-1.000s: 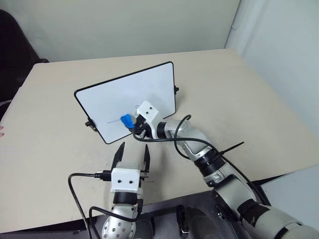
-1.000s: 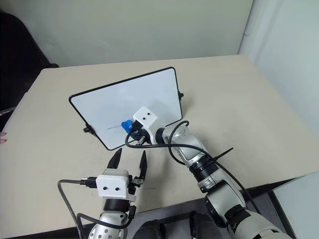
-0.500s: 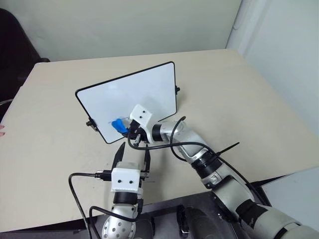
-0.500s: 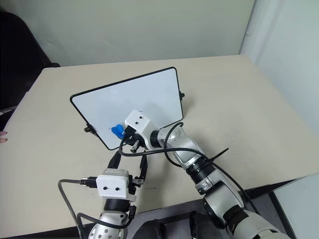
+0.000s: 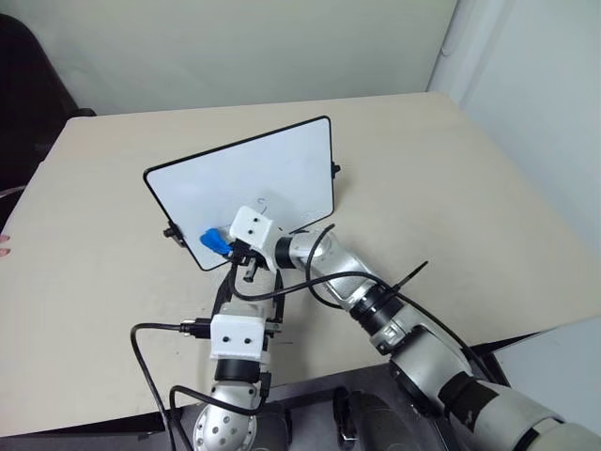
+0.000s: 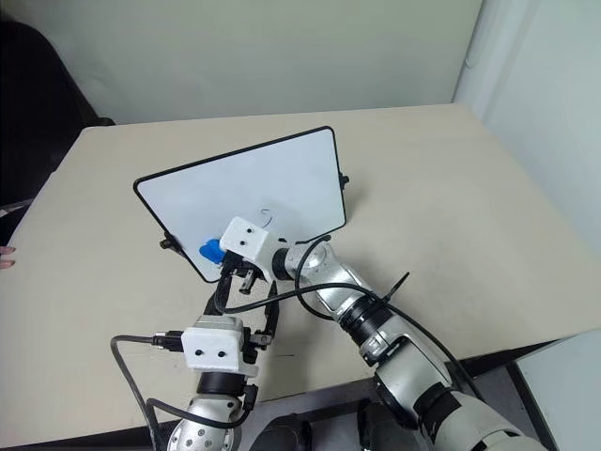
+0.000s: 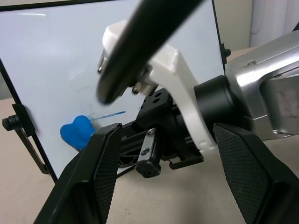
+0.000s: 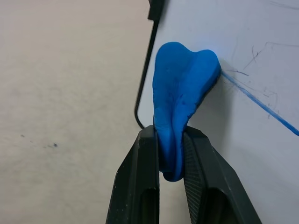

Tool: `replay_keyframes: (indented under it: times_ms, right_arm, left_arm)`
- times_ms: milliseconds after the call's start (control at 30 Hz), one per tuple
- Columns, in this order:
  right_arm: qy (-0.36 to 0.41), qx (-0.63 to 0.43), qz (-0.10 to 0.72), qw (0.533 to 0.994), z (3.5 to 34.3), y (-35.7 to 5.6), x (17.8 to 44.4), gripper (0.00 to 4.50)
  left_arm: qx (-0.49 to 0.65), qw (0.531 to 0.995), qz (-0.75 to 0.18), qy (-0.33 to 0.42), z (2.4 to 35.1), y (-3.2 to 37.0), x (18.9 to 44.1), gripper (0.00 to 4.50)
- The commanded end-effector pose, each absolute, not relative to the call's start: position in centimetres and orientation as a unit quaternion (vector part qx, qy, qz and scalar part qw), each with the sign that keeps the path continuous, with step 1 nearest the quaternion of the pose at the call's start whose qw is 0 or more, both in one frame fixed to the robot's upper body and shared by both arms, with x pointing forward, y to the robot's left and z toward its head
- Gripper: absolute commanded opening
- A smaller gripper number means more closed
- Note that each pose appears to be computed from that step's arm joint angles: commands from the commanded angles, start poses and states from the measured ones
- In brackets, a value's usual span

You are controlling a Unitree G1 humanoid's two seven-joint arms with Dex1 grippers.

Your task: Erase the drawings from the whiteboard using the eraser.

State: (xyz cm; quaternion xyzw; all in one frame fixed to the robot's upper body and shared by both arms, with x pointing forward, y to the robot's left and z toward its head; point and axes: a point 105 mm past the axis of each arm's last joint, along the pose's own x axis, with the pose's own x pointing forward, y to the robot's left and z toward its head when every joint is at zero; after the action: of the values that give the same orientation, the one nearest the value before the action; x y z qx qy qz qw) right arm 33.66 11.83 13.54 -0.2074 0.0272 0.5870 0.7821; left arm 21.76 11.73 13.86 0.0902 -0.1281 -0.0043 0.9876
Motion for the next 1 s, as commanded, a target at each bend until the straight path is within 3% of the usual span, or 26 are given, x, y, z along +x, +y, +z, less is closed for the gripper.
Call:
replay_keyframes:
  times_ms: [33,333,733,1000]
  right_arm:
    - [-0.030,-0.185,0.587,0.788,16.5,14.8,32.7,0.38]
    - [-0.038,-0.144,0.568,0.809,17.8,14.1,33.6,0.38]
    - [0.020,-0.180,0.497,0.848,15.0,10.7,36.8,0.38]
    - [0.025,-0.141,0.460,0.876,15.9,8.7,38.4,0.38]
  left_arm:
    - [0.072,0.987,-0.018,-0.145,14.7,10.8,21.6,3.42]
    - [0.072,0.986,-0.017,-0.146,14.8,10.9,21.6,3.42]
    - [0.071,0.986,-0.017,-0.148,14.9,11.0,21.6,3.42]
    - [0.072,0.986,-0.017,-0.148,15.0,11.0,21.5,3.42]
